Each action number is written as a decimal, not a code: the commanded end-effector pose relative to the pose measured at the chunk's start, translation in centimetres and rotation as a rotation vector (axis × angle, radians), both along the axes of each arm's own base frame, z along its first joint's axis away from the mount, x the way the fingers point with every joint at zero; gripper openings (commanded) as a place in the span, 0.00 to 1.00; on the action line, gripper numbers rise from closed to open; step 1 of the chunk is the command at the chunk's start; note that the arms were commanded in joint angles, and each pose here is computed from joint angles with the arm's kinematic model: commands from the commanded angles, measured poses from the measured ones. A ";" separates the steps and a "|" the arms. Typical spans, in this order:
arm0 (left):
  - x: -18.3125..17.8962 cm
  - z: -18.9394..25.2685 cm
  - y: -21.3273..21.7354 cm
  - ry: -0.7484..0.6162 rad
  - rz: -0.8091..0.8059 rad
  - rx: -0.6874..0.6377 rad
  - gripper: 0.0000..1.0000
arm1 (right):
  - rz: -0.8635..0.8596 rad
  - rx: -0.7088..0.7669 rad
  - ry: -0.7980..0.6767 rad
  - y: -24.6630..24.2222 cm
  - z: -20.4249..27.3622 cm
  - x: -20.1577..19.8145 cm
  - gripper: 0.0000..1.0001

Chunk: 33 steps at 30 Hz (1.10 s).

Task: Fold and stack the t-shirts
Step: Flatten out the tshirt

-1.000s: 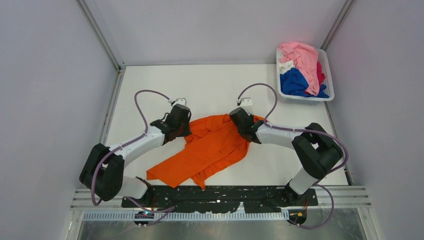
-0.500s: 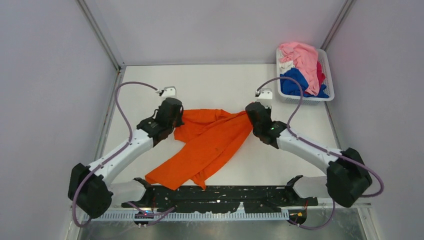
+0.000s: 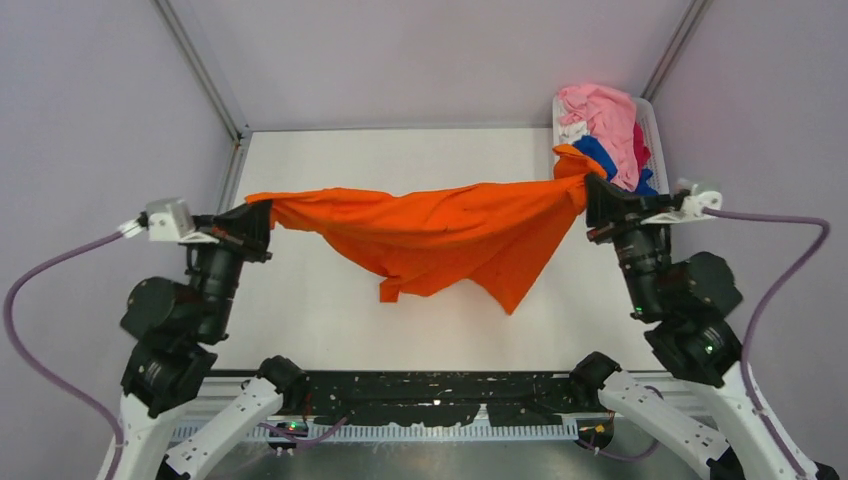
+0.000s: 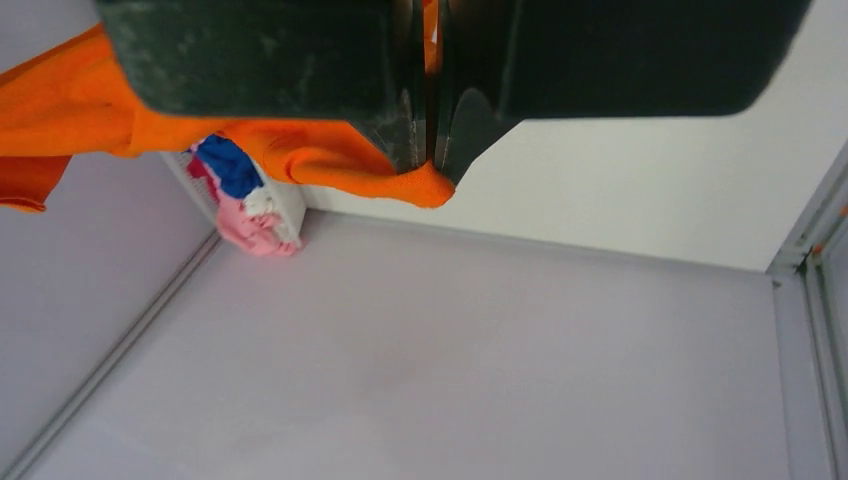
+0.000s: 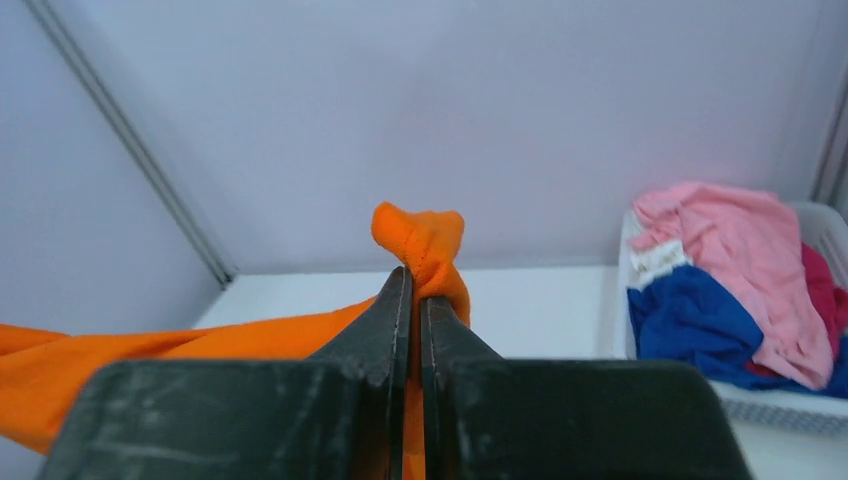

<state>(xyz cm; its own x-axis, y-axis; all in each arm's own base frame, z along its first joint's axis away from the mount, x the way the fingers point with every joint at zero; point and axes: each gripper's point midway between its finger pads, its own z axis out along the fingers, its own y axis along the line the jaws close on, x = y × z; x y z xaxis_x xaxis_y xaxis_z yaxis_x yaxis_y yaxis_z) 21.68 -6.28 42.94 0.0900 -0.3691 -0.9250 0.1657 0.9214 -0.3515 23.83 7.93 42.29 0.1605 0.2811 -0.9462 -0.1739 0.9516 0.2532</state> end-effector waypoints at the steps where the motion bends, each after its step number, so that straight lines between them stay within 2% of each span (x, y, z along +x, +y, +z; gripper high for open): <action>1: -5.0 6.1 0.6 -0.235 -0.122 -0.018 0.00 | 0.191 0.002 -0.173 0.5 6.5 -4.9 0.05; 8: -10.3 10.5 1.5 -0.384 -0.225 -0.017 0.00 | 0.280 0.043 -0.338 -1.3 13.1 -10.3 0.05; 12: -11.2 11.9 1.8 -0.421 -0.237 -0.016 0.00 | 0.267 0.014 -0.350 -1.4 15.2 -10.2 0.05; 16: -8.4 11.2 1.8 -0.358 -0.156 0.001 0.00 | 0.152 -0.035 -0.300 -1.6 15.5 -7.1 0.05; 19: -3.7 8.8 2.4 -0.233 0.010 0.030 0.00 | -0.055 -0.083 -0.213 -3.0 14.2 -2.9 0.05; 22: 1.6 4.5 4.0 -0.049 0.261 0.104 0.00 | -0.215 -0.206 -0.097 -1.9 11.1 3.0 0.05; 24: 5.4 -0.1 3.6 0.106 0.350 0.190 0.00 | -0.283 -0.270 -0.006 -1.1 8.0 6.9 0.05; 25: 7.0 -2.5 3.5 0.178 0.358 0.205 0.00 | -0.270 -0.309 0.045 0.2 5.9 9.5 0.05; 26: 8.8 -5.5 2.3 0.258 0.289 0.201 0.00 | -0.281 -0.303 0.077 0.0 4.6 11.2 0.05; 27: 10.4 -8.7 2.3 0.345 0.267 0.175 0.00 | -0.227 -0.331 0.124 1.6 2.1 13.8 0.05; 28: 12.0 -12.1 2.6 0.439 0.262 0.140 0.00 | -0.231 -0.311 0.153 1.1 0.7 15.7 0.05; 30: 14.0 -18.4 4.0 0.622 0.288 0.109 0.00 | -0.136 -0.330 0.228 3.3 -3.8 19.9 0.05; 31: 14.8 -21.2 3.8 0.699 0.269 0.116 0.00 | -0.119 -0.365 0.305 4.0 -7.9 22.4 0.05; 32: 15.4 -23.5 3.6 0.758 0.254 0.121 0.06 | -0.083 -0.372 0.318 5.0 -9.0 23.6 0.06; 33: 16.0 -25.7 3.5 0.814 0.252 0.128 0.10 | -0.058 -0.408 0.394 6.0 -13.2 25.7 0.10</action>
<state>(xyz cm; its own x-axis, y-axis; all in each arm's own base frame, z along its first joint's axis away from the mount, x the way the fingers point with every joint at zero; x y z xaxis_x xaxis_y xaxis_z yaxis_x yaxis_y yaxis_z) 36.97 -2.36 23.92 -0.4056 -0.2117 -0.8892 -0.2702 0.9571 -0.1046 44.76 11.35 35.03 -0.1442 -0.1329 -0.9806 0.0061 0.9908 -0.1352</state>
